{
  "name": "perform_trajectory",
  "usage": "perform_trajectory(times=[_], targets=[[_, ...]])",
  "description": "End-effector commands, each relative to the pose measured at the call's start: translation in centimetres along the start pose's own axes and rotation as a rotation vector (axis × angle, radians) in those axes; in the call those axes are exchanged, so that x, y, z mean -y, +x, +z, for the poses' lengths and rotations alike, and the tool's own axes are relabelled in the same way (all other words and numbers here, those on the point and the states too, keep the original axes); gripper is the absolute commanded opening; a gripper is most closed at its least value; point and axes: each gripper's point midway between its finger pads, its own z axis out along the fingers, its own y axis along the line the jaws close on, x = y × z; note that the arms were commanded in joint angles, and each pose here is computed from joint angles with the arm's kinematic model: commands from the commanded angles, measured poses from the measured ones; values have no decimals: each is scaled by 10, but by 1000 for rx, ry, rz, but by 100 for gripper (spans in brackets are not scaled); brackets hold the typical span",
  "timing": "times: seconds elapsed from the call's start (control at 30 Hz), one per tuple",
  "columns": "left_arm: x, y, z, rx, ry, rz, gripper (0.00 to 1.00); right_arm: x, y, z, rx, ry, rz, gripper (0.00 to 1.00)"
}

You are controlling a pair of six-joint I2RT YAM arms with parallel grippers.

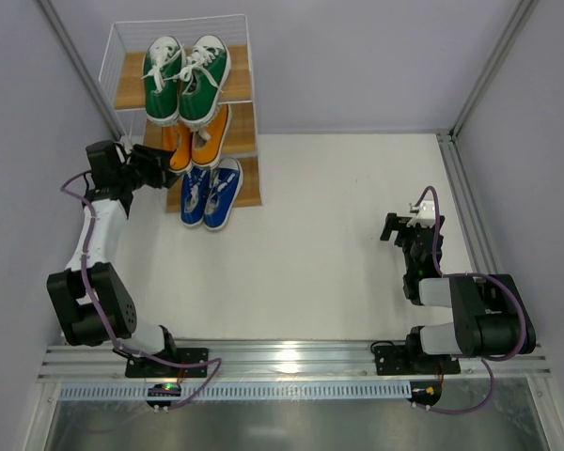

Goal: Place and organize the shoes onto the shoe shelf

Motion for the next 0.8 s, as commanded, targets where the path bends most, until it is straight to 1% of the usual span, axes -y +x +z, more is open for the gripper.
perform_trajectory(times=[0.0, 0.2, 0.23, 0.27, 0.3, 0.33, 0.37, 0.4, 0.43, 0.5, 0.53, 0.6, 0.7, 0.77], targets=[[30, -6, 3, 2, 106, 86, 0, -1, -27, 6, 94, -6, 15, 97], [43, -10, 5, 1, 140, 77, 0, -1, -27, 6, 94, -5, 15, 97], [47, -11, 5, 3, 158, 88, 2, -1, -27, 6, 95, -6, 15, 97], [49, -10, 5, 3, 166, 88, 8, -2, -27, 6, 94, -8, 14, 97], [51, -10, 4, 2, 175, 91, 16, -1, -27, 6, 94, -6, 15, 97], [55, -9, 2, 6, 193, 94, 33, -1, -27, 6, 94, -5, 15, 97], [57, -8, 1, 7, 203, 97, 41, -1, -27, 6, 94, -5, 15, 97], [57, -8, -1, 6, 205, 87, 48, -1, -27, 6, 95, -5, 15, 97], [56, -7, -1, 4, 218, 78, 58, -1, -27, 6, 94, -6, 15, 97], [57, -6, -4, 18, 227, 86, 66, -1, -26, 5, 92, -6, 14, 97], [53, -6, -5, 26, 218, 84, 73, -1, -27, 6, 94, -5, 15, 97], [53, -4, -10, 42, 219, 102, 81, -1, -27, 6, 95, -5, 15, 97], [51, -1, -12, 38, 220, 109, 85, -1, -27, 6, 94, -5, 15, 97], [49, 2, -13, 26, 219, 108, 93, -1, -27, 6, 94, -6, 16, 97]])
